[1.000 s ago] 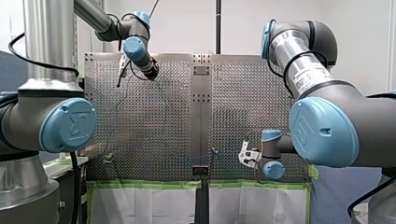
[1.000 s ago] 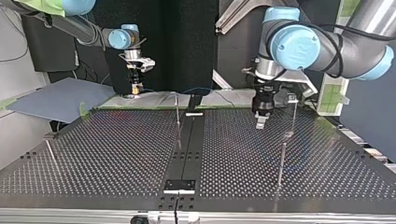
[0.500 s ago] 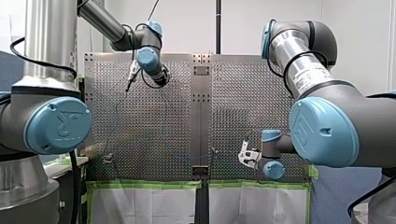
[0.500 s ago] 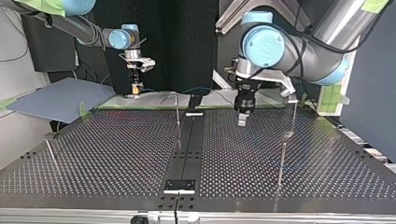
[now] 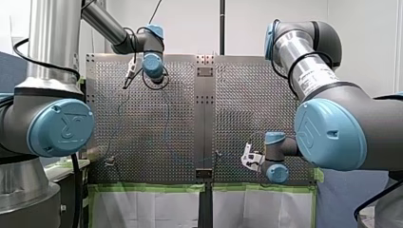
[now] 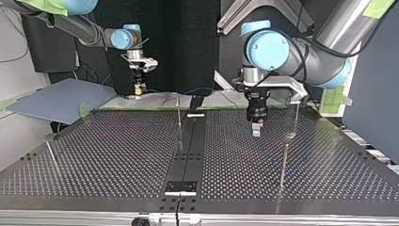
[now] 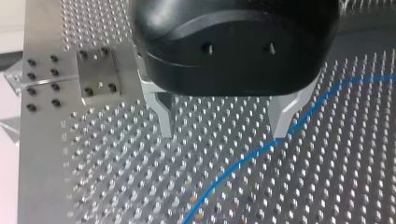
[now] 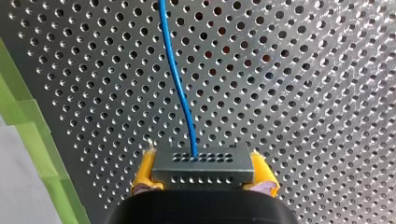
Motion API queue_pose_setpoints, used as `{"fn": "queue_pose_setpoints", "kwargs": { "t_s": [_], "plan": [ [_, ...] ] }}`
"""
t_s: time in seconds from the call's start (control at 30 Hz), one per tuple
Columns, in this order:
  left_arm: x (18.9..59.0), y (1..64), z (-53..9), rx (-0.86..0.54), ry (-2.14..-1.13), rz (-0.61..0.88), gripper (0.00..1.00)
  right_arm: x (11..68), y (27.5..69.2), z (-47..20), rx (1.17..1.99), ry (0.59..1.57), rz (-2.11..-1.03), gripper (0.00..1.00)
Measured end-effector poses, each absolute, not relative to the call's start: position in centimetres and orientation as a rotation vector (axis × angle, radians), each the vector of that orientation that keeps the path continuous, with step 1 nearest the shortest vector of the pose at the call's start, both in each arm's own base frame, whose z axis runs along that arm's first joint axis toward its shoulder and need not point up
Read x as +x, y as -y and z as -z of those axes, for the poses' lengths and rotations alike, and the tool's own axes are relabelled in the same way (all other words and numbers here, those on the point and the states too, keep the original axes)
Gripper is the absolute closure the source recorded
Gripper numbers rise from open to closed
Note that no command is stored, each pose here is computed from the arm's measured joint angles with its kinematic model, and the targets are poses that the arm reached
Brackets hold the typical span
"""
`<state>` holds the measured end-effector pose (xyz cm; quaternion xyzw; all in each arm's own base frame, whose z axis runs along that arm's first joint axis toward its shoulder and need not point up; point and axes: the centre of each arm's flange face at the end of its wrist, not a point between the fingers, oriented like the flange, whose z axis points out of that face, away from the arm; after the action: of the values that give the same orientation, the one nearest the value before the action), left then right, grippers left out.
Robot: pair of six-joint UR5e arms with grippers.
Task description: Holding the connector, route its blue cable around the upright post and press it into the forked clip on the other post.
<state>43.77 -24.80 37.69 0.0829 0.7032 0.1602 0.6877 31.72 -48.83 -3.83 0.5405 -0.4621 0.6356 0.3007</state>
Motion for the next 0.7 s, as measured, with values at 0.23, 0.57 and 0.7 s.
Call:
{"fn": "queue_pose_setpoints", "kwargs": {
  "t_s": [0.23,0.57,0.7],
  "plan": [
    [45.4,24.9,-36.0,0.213,-1.562,-0.411,0.0,32.0,48.7,3.9,1.438,1.224,-1.691,1.0],
    [47.3,25.0,-34.7,0.261,-1.512,-0.475,0.0,32.1,48.6,3.9,1.442,1.221,-1.697,1.0],
    [47.7,24.7,-35.1,0.257,-1.481,-0.511,0.0,32.1,48.6,3.9,1.443,1.222,-1.702,1.0]
  ]
}}
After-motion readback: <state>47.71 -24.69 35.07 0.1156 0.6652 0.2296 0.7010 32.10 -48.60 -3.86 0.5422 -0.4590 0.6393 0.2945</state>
